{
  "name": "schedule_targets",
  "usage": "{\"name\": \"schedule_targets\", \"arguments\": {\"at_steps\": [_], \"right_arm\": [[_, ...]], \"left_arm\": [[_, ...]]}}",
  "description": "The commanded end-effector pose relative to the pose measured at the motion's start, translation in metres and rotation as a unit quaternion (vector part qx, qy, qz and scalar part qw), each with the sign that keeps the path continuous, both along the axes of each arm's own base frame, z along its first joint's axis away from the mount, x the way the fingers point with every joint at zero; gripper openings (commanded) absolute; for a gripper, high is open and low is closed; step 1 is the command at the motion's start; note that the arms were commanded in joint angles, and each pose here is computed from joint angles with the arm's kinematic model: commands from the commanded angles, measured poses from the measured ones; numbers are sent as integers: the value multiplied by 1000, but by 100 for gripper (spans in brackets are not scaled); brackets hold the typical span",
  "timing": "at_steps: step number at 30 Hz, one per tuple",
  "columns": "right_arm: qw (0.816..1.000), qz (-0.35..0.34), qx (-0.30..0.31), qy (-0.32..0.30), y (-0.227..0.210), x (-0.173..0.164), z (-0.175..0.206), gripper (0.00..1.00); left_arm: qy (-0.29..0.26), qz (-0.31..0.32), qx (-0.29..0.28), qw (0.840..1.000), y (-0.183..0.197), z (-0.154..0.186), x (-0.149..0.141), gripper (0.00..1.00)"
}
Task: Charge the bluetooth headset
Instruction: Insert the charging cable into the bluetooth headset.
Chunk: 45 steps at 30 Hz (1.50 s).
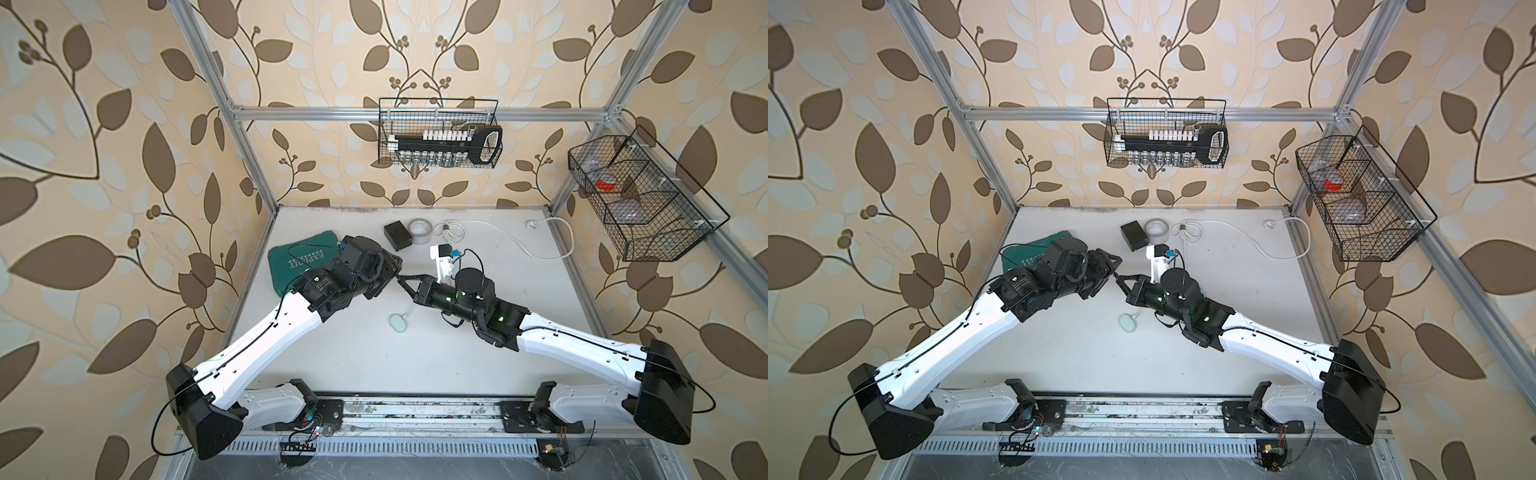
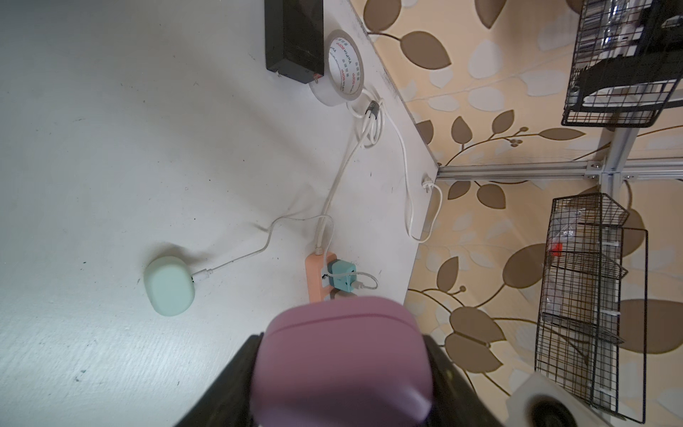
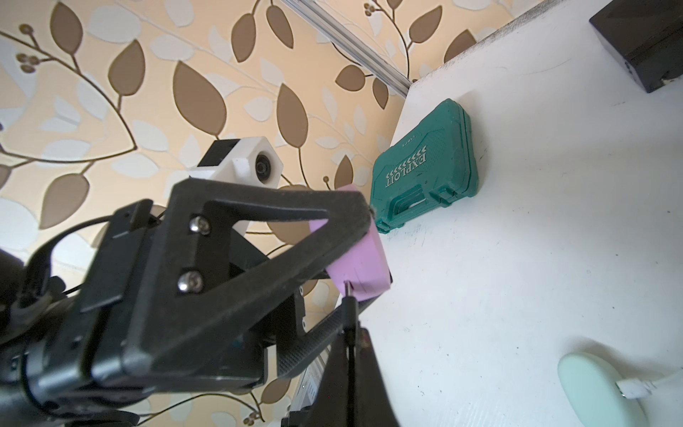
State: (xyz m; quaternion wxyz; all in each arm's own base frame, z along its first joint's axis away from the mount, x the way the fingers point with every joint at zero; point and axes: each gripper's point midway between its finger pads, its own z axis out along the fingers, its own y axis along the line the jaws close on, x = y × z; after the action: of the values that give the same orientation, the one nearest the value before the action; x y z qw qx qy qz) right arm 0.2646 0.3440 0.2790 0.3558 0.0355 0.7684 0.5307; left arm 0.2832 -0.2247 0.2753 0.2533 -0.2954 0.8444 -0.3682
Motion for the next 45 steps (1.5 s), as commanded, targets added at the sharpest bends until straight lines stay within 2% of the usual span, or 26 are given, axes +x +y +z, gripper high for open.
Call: {"name": "schedule_targets", "arguments": {"at_steps": [1, 6, 12, 25, 34, 45], "right_arm": [[996, -5, 50, -67, 3, 7, 54, 3], [996, -3, 49, -74, 4, 8, 53, 3], [998, -43, 23, -41, -9, 15, 37, 2], [998, -63, -3, -11, -26, 6, 15, 1], [998, -58, -38, 8, -19, 3, 3, 0], [999, -43, -32, 2, 0, 0, 13, 0]], "left_arm": [[39, -80, -10, 996, -26, -7, -26, 20], [45, -87, -16, 995, -31, -10, -26, 20], [39, -78, -9, 996, -25, -8, -26, 20], [31, -56, 15, 998, -13, -7, -23, 21], [30, -49, 26, 998, -8, -7, -23, 21], [28, -57, 41, 997, -14, -8, -26, 20]]}}
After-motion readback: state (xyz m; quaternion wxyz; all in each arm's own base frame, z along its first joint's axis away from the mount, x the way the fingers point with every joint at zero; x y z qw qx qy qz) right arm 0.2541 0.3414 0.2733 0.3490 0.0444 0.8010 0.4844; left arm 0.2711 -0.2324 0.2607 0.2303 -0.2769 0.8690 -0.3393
